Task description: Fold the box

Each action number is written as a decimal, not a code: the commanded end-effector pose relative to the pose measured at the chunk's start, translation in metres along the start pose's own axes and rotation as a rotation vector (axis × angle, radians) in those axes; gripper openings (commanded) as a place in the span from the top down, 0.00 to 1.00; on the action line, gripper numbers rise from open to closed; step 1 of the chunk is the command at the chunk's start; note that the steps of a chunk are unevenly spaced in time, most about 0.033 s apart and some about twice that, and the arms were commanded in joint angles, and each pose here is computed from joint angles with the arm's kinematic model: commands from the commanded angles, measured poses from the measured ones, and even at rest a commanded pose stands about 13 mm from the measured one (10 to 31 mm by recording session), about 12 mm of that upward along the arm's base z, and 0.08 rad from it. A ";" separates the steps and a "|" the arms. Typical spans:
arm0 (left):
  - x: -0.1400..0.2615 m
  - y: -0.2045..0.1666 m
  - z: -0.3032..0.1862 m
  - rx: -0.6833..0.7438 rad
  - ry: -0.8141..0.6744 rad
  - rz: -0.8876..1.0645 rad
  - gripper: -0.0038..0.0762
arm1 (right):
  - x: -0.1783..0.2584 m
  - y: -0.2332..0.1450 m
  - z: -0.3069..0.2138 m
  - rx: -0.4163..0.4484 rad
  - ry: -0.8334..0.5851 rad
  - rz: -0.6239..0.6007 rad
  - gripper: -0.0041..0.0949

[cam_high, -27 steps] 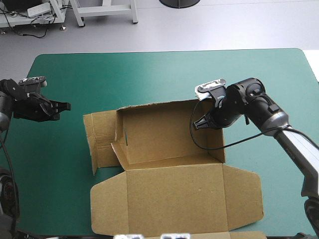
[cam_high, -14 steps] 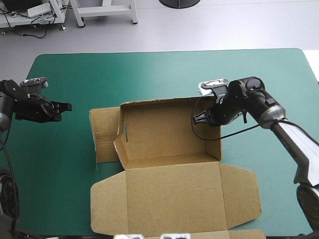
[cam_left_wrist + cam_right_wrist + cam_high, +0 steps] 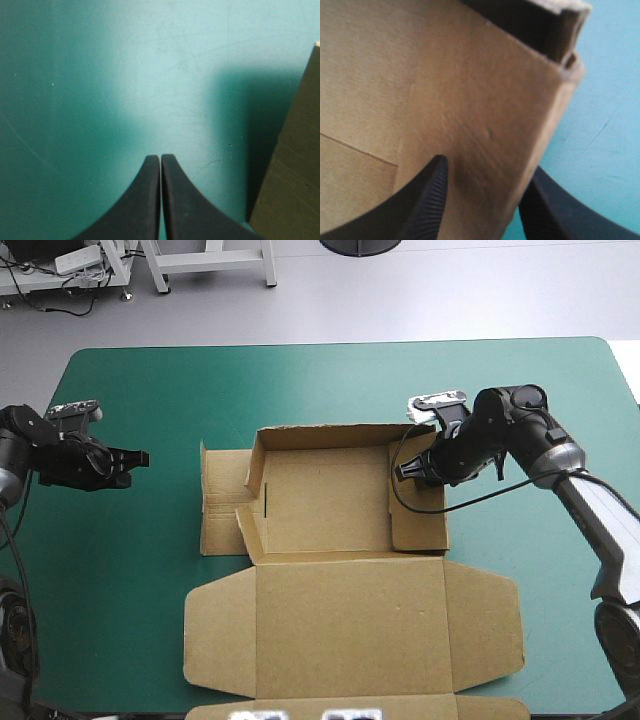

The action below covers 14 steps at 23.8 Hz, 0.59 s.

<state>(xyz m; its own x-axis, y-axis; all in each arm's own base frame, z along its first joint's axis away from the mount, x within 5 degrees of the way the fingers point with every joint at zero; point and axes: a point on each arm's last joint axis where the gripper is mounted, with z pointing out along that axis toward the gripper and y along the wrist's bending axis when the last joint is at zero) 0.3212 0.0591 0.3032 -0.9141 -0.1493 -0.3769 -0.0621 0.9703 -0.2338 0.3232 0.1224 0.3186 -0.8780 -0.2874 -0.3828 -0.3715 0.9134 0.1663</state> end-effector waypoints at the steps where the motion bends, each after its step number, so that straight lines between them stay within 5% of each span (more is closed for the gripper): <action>1: -0.005 -0.006 -0.019 0.014 -0.084 0.004 0.96 | -0.014 0.005 -0.040 0.003 -0.134 -0.039 0.45; 9: -0.005 -0.006 -0.020 0.013 -0.086 0.015 0.96 | -0.010 0.020 -0.103 0.006 -0.195 -0.069 0.45; 14: -0.005 -0.006 -0.020 0.013 -0.087 0.015 0.96 | 0.007 0.035 -0.101 0.106 -0.162 -0.136 0.45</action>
<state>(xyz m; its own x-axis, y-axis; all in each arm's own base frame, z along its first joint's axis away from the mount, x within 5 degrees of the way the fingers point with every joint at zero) 0.3213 0.0591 0.3033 -0.9142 -0.1374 -0.3811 -0.0504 0.9720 -0.2296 0.2909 0.1232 0.4001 -0.7909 -0.3394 -0.5092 -0.4338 0.8979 0.0753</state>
